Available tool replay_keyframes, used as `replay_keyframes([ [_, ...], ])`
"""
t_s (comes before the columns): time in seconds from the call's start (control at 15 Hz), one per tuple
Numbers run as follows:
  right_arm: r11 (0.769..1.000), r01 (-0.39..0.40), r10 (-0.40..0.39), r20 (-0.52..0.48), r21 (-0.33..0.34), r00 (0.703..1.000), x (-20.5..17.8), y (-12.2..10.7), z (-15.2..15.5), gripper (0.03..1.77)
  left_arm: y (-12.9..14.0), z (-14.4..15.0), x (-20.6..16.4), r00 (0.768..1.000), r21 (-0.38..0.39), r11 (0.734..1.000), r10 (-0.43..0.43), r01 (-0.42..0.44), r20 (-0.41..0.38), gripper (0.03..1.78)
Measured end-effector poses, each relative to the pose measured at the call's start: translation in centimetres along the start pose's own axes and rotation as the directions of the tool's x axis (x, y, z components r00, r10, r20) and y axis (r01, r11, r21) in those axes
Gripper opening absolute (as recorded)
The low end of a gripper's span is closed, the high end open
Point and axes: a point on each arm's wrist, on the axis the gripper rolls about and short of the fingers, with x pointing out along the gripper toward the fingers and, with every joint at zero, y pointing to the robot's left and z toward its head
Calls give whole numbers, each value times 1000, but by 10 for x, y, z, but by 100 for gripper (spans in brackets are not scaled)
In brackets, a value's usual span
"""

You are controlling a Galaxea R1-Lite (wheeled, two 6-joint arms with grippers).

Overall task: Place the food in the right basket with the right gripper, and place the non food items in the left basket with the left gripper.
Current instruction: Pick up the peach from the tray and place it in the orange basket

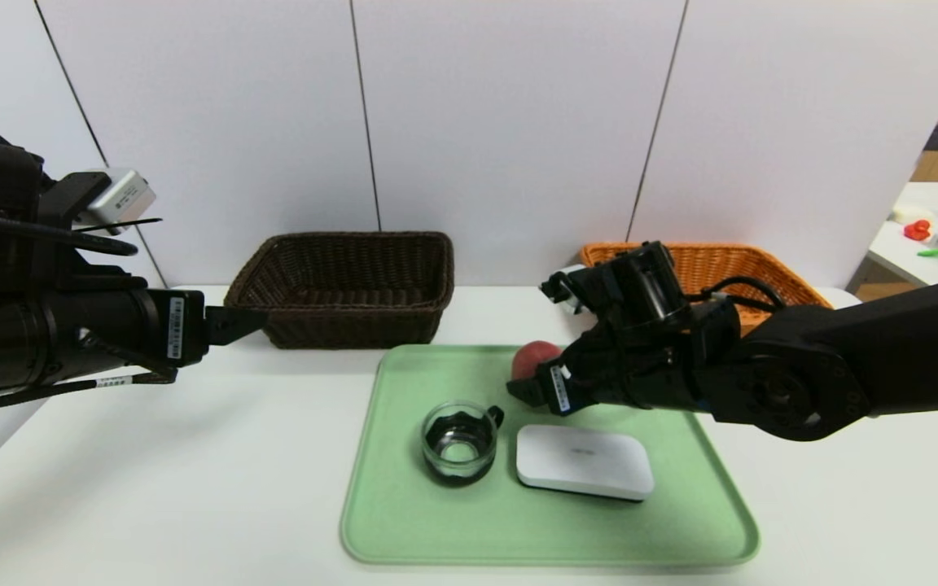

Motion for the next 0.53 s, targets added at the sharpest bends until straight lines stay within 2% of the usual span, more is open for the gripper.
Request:
replay_keyframes([
  [0.53,999,27,-26,-7,25,1000,19,1,-6,171,0,-1,2,1000,1,1000,-1,1,-6,169],
])
